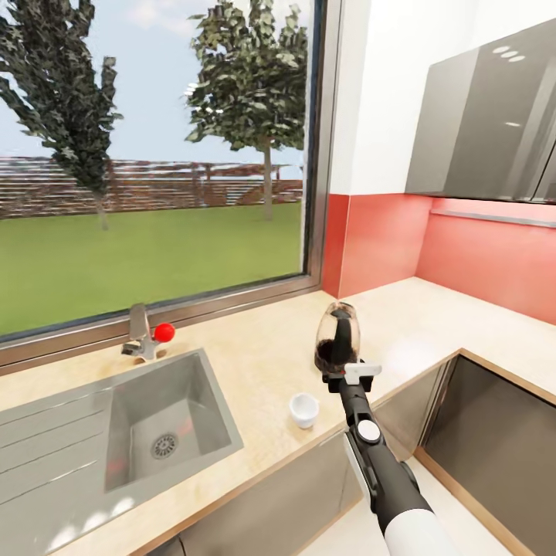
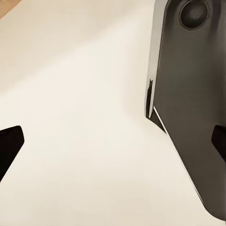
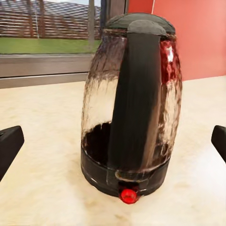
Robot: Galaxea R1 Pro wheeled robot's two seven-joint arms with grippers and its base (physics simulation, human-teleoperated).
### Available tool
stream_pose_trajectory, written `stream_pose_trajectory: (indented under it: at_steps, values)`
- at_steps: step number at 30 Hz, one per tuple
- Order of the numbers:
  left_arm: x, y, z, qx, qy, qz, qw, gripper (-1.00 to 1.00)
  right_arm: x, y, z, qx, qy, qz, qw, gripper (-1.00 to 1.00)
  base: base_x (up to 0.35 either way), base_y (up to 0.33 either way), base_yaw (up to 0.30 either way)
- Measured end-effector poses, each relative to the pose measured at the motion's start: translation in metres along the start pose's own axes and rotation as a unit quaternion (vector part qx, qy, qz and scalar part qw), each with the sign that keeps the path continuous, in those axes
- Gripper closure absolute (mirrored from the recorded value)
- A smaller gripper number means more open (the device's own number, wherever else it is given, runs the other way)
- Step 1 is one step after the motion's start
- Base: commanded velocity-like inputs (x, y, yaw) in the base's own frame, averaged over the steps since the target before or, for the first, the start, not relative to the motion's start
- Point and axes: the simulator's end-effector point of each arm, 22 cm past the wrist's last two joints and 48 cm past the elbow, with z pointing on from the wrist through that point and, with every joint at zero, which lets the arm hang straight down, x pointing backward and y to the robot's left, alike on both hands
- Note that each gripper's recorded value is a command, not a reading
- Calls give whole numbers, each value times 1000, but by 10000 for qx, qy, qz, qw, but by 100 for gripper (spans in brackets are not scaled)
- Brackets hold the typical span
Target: Set up a coffee station on the kitchen countertop: keep the coffee maker on the countertop, move the bottle of coffee from the kitchen shelf to the counter next to the coffee maker, place a paper coffee filter on top of the coffee maker, put the saucer next to the coffee maker with the coffee cup on the saucer, and place the electric kettle next to the coffee maker.
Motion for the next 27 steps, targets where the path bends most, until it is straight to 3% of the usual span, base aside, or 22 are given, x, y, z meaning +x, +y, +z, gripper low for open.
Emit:
stream_pose_trajectory:
  at_steps: [27]
  values:
    - [0,-4,0,22,8,1,10000,-100,2,0,0,-1,16,-4,10000,-100,79,-56,0]
